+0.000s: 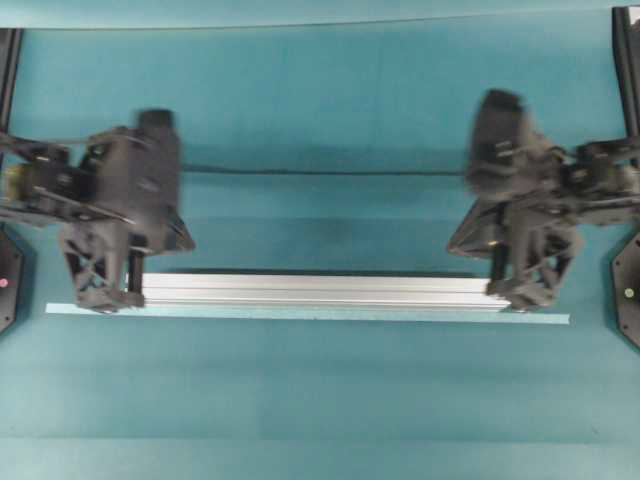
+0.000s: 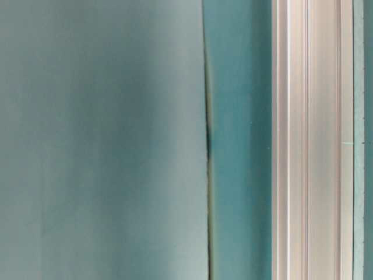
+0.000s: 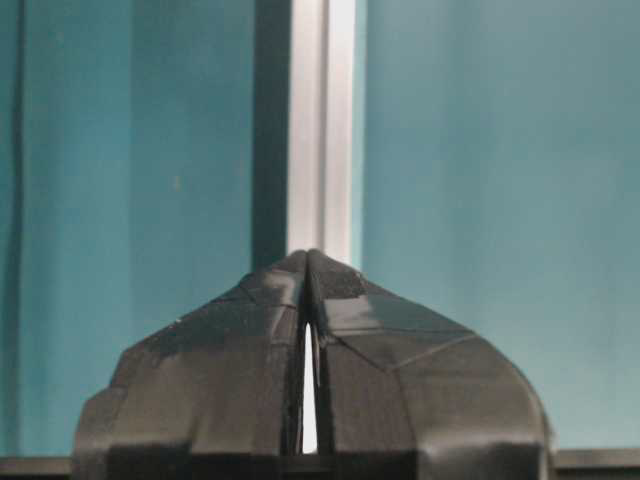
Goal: Lift the metal rail with both hands.
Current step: 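Move both grippers down over the two ends of the silver rail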
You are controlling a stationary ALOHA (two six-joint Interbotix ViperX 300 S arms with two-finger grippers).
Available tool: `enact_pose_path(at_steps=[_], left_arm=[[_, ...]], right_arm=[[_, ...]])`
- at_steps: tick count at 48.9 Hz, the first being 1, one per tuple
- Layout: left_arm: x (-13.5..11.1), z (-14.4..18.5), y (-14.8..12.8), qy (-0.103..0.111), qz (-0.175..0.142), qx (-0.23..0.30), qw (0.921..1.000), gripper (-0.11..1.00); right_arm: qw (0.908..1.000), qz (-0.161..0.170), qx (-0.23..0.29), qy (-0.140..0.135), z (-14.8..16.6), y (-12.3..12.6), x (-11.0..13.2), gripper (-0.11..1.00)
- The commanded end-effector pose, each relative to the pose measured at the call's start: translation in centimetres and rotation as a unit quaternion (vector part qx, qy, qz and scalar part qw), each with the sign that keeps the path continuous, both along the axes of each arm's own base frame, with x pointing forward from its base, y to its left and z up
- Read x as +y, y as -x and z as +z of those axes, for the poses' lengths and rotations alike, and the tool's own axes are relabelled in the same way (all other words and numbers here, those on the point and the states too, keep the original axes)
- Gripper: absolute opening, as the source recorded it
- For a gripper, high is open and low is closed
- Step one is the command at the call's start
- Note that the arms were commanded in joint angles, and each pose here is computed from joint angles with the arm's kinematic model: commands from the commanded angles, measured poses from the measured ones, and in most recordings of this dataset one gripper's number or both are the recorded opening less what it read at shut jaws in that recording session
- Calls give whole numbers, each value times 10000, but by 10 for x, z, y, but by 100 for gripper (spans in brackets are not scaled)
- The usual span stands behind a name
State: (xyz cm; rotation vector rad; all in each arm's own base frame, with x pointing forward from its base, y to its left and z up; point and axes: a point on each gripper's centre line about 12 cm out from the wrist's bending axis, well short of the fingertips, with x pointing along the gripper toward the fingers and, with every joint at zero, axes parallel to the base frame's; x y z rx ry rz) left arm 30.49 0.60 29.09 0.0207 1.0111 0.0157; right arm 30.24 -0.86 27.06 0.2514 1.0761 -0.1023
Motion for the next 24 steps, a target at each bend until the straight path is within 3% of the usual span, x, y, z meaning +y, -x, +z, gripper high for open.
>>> enact_pose_path(at_steps=[1,11,24], left_arm=[[1,9,-6,-79,-94,65,9999,-1],[5,6,-9,-135,-113,167,9997,-1],[4,6,-11,-118,-98,67,9999,-1]], right_arm=[[9990,232,344,164,1,-12,1,-1],[9902,833,1062,359,-8,-25,5,-1],[9885,1086,950,457,-9,-33,8,0]])
